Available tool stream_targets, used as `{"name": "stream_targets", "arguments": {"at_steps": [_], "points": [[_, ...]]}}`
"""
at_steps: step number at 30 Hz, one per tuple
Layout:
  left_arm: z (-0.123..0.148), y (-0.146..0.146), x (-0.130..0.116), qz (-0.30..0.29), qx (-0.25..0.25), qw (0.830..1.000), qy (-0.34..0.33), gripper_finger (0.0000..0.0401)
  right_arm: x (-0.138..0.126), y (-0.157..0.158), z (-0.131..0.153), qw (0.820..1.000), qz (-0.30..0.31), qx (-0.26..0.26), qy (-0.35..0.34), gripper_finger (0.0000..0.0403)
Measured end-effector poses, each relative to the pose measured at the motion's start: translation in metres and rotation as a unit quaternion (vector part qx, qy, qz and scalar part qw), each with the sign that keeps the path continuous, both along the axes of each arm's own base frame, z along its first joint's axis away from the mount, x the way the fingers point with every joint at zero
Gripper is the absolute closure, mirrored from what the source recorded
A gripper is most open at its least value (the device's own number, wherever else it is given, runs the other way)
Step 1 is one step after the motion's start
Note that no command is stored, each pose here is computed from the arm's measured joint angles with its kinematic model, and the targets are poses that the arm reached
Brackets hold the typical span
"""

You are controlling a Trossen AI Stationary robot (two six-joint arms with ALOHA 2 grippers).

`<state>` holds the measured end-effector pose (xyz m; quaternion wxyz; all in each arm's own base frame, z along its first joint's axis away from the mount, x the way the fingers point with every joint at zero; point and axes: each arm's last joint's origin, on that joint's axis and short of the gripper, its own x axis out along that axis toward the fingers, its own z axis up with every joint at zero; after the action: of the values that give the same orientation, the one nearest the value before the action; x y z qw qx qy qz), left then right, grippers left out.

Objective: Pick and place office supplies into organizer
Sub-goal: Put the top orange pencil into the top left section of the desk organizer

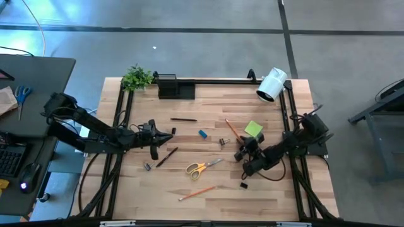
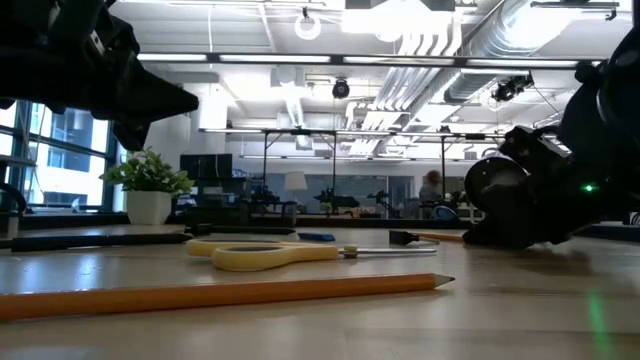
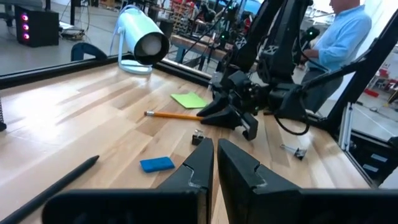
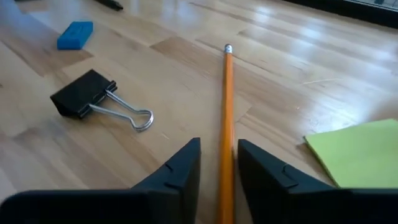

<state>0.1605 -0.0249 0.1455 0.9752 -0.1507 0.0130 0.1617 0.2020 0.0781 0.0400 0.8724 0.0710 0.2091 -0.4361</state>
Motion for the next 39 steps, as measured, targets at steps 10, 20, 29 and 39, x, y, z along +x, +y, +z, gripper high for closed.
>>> {"name": "stream_targets", "arguments": {"at_steps": [10, 20, 29, 39], "points": [[0.0, 0.0, 0.0, 0.0, -0.002, 1.0, 0.0, 0.0389, -0.002, 0.0, -0.007, 1.0, -0.013, -0.013, -0.016, 0.0378], [-0.002, 0.0, 0.0, 0.001, -0.005, 1.0, 0.008, 0.0389, -0.005, 0.01, 0.023, 0.998, 0.02, -0.043, -0.038, 0.0397], [0.009, -0.003, 0.007, -0.02, -0.028, 0.999, -0.02, 0.0389, -0.021, 0.038, 0.081, 0.98, 0.044, -0.112, -0.159, 0.0397], [0.053, -0.012, 0.056, -0.038, 0.037, 0.999, -0.002, 0.0366, -0.027, 0.041, 0.109, 0.974, 0.039, -0.134, -0.181, 0.0396]]}}
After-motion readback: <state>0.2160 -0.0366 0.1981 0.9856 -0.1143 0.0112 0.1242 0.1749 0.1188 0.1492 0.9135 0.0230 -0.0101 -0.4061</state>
